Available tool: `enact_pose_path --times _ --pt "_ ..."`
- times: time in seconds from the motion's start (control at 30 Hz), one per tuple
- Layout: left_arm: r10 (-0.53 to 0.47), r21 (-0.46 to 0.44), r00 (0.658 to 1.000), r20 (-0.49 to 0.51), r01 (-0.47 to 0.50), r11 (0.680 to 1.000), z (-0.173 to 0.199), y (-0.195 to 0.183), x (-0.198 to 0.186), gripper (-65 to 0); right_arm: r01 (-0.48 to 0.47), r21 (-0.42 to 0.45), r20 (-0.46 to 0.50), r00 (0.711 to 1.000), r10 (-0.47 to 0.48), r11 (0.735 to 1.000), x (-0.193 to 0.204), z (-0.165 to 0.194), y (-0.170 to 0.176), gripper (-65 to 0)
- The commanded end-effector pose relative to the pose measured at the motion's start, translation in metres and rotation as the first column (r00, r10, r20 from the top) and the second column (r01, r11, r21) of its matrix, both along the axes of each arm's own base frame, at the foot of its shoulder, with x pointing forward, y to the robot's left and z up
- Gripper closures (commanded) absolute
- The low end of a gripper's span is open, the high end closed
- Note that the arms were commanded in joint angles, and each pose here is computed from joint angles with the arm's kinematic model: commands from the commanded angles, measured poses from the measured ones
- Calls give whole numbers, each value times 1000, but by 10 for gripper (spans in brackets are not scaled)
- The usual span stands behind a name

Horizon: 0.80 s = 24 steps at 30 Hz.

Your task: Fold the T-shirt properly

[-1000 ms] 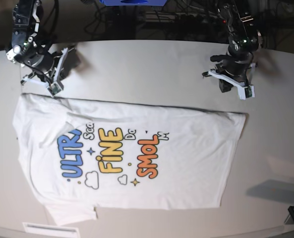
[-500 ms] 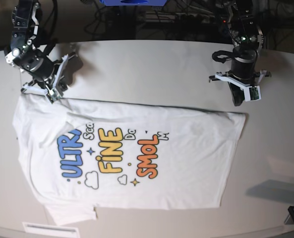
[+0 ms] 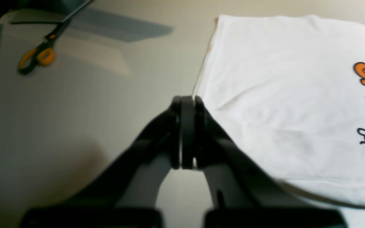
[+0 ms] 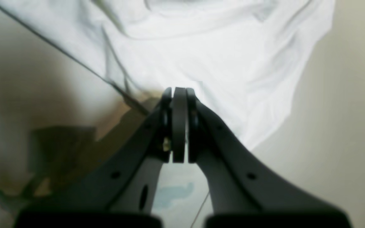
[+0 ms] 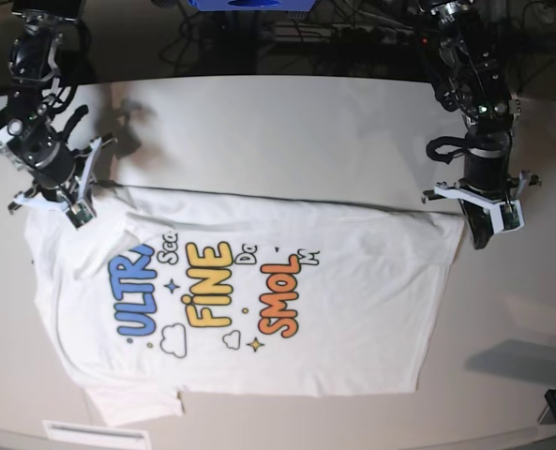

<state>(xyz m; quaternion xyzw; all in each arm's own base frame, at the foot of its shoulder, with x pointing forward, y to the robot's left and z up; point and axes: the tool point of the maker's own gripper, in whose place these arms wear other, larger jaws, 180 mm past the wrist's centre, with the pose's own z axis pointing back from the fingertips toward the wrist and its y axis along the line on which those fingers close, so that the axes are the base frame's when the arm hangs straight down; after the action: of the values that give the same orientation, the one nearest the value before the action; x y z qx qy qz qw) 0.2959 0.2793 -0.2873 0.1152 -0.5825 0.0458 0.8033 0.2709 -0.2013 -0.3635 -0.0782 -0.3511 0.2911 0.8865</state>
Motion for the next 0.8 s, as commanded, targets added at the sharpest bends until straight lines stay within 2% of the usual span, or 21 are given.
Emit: enact_pose_path --times 0.0,0.23,0.3,0.43,0.57,0.77 --pt "-5 24 1000 17 4 1000 6 5 2 0 -9 -13 36 999 9 1000 9 8 -1 -1" --pt "19 22 996 -85 -17 1000 -33 28 2 0 -25 46 30 999 24 999 25 -12 5 0" --pt "26 18 995 -97 -25 1000 -39 31 1 0 -28 65 25 999 26 998 24 -19 6 0" --pt "-3 43 999 -42 5 999 -37 32 7 0 -20 93 14 1000 18 996 26 -29 5 0" --pt "-66 58 996 -59 70 996 -51 23 15 0 -10 99 -6 1000 11 995 25 -36 4 0" --pt "-35 23 990 -139 38 999 -85 32 8 0 -5 102 -17 1000 7 995 22 -40 3 0"
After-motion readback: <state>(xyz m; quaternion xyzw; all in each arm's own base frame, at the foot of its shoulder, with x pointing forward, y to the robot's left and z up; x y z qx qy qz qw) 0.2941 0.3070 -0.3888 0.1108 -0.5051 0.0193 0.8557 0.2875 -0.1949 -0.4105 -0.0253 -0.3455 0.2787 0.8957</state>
